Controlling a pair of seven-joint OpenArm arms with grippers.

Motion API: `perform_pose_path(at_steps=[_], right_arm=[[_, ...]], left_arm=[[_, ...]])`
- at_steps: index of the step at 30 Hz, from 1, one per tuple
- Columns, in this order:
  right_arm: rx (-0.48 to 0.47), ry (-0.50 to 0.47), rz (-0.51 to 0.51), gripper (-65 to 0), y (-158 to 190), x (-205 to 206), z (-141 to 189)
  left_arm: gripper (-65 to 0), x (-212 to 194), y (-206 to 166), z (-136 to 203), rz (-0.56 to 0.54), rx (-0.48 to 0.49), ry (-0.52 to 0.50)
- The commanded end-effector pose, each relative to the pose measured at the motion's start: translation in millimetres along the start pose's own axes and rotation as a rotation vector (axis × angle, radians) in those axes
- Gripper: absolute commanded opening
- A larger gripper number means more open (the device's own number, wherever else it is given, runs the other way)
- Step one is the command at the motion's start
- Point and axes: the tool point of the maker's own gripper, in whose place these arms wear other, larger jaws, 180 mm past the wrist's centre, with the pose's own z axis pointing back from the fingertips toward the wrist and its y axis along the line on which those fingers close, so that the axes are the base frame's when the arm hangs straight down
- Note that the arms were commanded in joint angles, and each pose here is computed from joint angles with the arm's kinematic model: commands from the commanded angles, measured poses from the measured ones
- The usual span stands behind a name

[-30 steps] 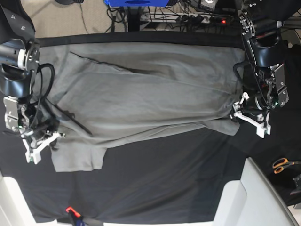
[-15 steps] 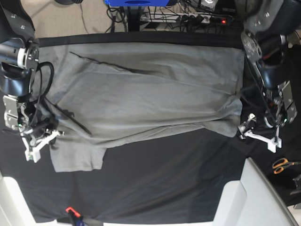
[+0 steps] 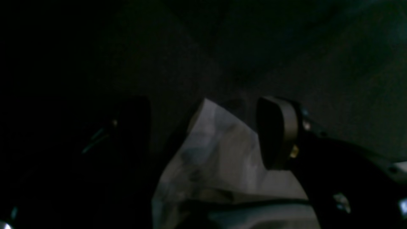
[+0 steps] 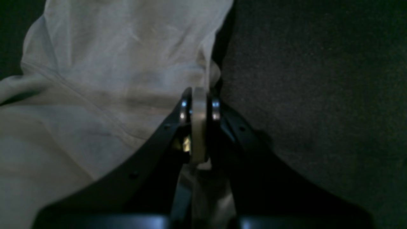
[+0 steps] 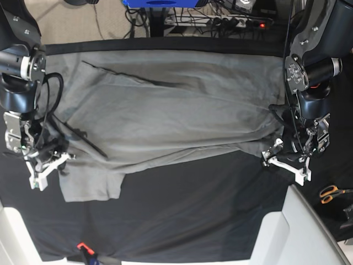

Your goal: Fold the T-shirt properly

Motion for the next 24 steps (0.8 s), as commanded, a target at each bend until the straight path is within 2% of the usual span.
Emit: perform_pose_path(at_steps=[1,2,6,12,13,19,24], right_arm=[[-0.005,-0.073,0.007,-64.8,-5.2,31.7,3.5],[-0.005,-0.073,0.007,-64.8,-5.2,31.7,3.5],[-0.005,-0.073,0.007,-64.8,-5.2,31.7,3.5],[-0.005,-0.075,0.007,-64.8,-5.2,32.0,3.5],[-0.005,-0.075,0.007,-64.8,-5.2,32.0,3.5],[-0.006,-0.078,0.007,-64.8,-5.5,33.0,3.7],[-0.008,-0.112,0.020,-64.8,-5.3,46.7,6.3]], left_arm=[[-15.8,7.4,3.4,2.2,-0.007,0.011,0.001],[-18.3,7.3,3.3,2.1,-0.009,0.011,0.002],[-38.7,5.3,0.1,1.0,-0.006,0.005,0.005],[-63.0,6.0,-2.6,0.5,-0.008,0.001,0.001],[-65.0,8.0,-3.1,0.8,-0.009,0.001,-0.003],[-65.0,22.6,-4.3,1.7,-0.018,0.001,-0.057],[-65.0,58.8,-10.6,10.6,-0.042,-0.005,-0.137]])
